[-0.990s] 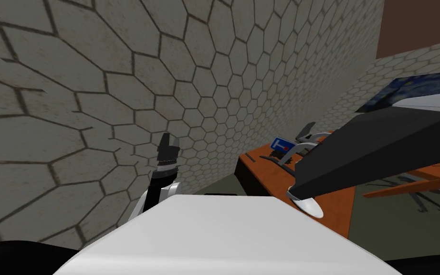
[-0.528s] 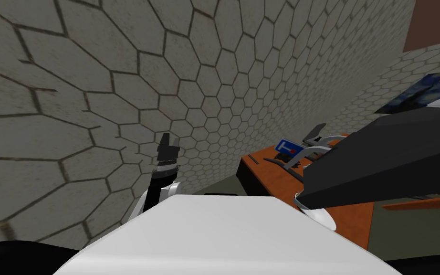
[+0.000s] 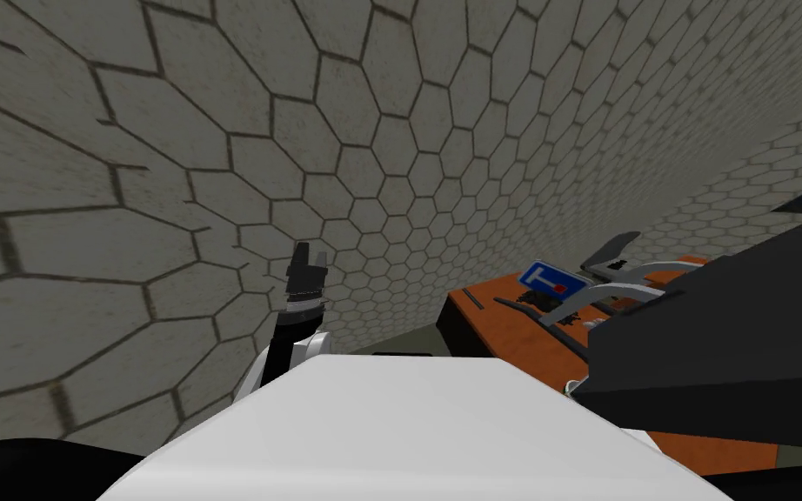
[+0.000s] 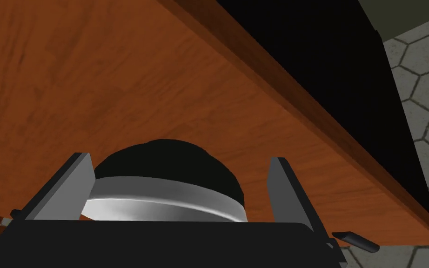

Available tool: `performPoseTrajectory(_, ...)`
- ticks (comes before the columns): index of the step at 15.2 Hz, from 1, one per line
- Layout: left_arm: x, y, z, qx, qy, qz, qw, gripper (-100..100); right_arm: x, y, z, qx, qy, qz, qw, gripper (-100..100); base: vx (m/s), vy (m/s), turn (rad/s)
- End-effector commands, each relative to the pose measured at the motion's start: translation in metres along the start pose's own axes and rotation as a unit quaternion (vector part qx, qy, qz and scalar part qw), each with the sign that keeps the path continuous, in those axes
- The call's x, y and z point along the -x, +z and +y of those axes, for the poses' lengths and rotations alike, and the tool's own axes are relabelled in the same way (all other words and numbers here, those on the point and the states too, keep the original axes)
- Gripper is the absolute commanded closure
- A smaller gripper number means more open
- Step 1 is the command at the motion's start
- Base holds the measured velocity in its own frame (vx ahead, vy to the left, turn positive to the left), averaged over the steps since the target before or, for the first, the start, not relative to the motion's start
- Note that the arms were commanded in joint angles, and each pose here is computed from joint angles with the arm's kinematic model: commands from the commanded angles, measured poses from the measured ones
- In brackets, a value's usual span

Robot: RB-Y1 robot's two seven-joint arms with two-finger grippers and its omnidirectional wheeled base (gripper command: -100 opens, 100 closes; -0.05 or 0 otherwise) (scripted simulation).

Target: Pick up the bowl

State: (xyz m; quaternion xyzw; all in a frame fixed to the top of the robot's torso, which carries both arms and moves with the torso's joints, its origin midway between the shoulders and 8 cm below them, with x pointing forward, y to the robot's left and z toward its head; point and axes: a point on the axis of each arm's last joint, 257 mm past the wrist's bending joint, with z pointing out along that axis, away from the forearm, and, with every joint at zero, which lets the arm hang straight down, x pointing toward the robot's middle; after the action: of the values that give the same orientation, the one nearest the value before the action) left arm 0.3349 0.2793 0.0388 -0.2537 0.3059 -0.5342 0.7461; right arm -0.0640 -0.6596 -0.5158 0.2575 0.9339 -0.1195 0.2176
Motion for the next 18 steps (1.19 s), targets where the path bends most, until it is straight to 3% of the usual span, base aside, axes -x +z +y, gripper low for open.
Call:
performPoseTrajectory(1, 0.000, 0.000, 0.000, 0.000, 0.000, 0.000, 1.0000, 0, -0.012, -0.006, -0.011, -0.012, 0.003, 0.012, 0.9998, -100, 0.022, 0.008, -0.035)
performPoseTrajectory(4, 0.000, 0.000, 0.000, 0.000, 0.000, 0.000, 1.0000, 0, -0.028, -0.020, -0.043, -0.047, -0.011, 0.037, 0.9982, -100, 0.103, 0.011, 0.293)
performPoseTrajectory(9, 0.000, 0.000, 0.000, 0.000, 0.000, 0.000, 1.0000, 0, -0.042, -0.026, -0.050, -0.059, -0.004, 0.054, 0.9968, -100, 0.031, -0.003, 0.046)
performPoseTrajectory(10, 0.000, 0.000, 0.000, 0.000, 0.000, 0.000, 1.0000, 0, -0.031, -0.022, -0.046, -0.050, -0.009, 0.041, 0.9979, -100, -0.016, 0.004, -0.016)
performPoseTrajectory(12, 0.000, 0.000, 0.000, 0.000, 0.000, 0.000, 1.0000, 0, -0.045, -0.031, -0.060, -0.069, -0.017, 0.061, 0.9956, -100, 0.058, 0.010, 0.339)
performPoseTrajectory(14, 0.000, 0.000, 0.000, 0.000, 0.000, 0.000, 1.0000, 0, -0.045, -0.031, -0.060, -0.069, -0.017, 0.061, 0.9956, -100, 0.115, -0.017, 0.204)
performPoseTrajectory(15, 0.000, 0.000, 0.000, 0.000, 0.000, 0.000, 1.0000, 0, -0.065, -0.038, -0.066, -0.082, -0.018, 0.083, 0.9931, -100, 0.137, -0.025, 0.213)
performPoseTrajectory(16, 0.000, 0.000, 0.000, 0.000, 0.000, 0.000, 1.0000, 0, -0.063, -0.037, -0.064, -0.080, -0.019, 0.081, 0.9934, -100, 0.140, -0.034, 0.188)
performPoseTrajectory(18, 0.000, 0.000, 0.000, 0.000, 0.000, 0.000, 1.0000, 0, -0.084, -0.043, -0.066, -0.088, -0.015, 0.102, 0.9908, -100, 0.119, -0.037, 0.144)
